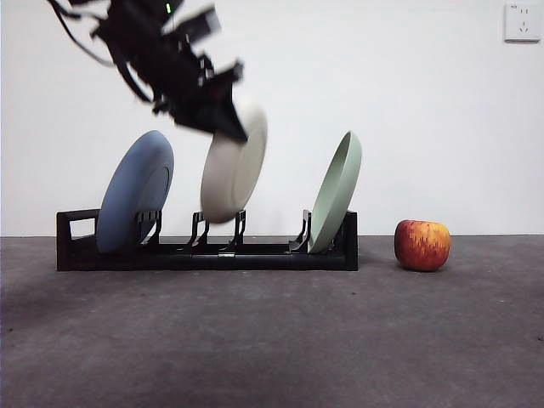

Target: Take the yellow plate from the plate rack,put the plate on the table,take the apple from the table,put the apple in the plate

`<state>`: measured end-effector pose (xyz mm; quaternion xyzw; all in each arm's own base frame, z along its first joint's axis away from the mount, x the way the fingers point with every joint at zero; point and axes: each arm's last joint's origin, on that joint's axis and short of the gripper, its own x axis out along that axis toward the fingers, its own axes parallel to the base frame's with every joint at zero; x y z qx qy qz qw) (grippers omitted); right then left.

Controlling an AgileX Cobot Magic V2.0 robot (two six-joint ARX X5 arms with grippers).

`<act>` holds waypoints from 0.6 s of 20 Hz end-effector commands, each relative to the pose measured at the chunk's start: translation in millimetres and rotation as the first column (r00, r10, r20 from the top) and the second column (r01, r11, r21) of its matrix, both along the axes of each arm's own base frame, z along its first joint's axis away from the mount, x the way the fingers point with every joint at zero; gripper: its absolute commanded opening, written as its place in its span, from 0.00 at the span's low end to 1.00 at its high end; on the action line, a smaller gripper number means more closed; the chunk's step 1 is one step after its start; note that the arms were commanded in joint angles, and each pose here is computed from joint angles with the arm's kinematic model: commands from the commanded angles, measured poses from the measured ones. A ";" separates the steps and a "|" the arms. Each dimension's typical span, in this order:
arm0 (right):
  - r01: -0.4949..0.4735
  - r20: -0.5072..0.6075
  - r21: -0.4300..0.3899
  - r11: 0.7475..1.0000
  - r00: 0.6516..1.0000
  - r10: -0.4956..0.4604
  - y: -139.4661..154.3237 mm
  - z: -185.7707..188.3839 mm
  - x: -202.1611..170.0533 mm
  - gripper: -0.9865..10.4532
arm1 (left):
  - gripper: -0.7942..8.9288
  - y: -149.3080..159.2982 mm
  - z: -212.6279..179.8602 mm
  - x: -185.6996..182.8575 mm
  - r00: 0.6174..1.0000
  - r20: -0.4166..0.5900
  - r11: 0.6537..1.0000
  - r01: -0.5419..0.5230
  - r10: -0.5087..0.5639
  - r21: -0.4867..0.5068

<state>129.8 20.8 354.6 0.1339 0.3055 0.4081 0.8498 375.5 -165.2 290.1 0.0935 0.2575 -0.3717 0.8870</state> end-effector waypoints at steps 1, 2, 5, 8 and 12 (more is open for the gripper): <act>-0.007 0.013 -0.002 1.000 1.000 0.007 0.3 1.1 0.3 0.61 | 0.07 1.4 27.1 -14.6 0.999 0.043 0.999 0.015 -0.013 -0.048; -0.007 0.013 -0.002 1.000 1.000 0.007 0.3 1.1 0.3 0.61 | 0.07 4.5 38.9 -22.1 0.998 0.060 0.998 0.013 -0.009 -0.061; -0.007 0.013 -0.002 1.000 1.000 0.007 0.3 1.1 0.3 0.61 | 0.07 13.6 72.8 -52.2 0.995 0.096 0.997 0.026 -0.019 -0.073; -0.007 0.013 -0.001 1.000 1.000 0.007 0.3 1.1 0.3 0.61 | 0.07 20.9 98.9 -92.4 0.989 0.121 0.997 0.083 -0.081 -0.012; -0.007 0.013 -0.001 1.000 1.000 0.007 0.3 1.1 0.3 0.61 | 0.07 16.0 110.1 -148.7 0.982 0.114 0.967 0.120 -0.148 0.225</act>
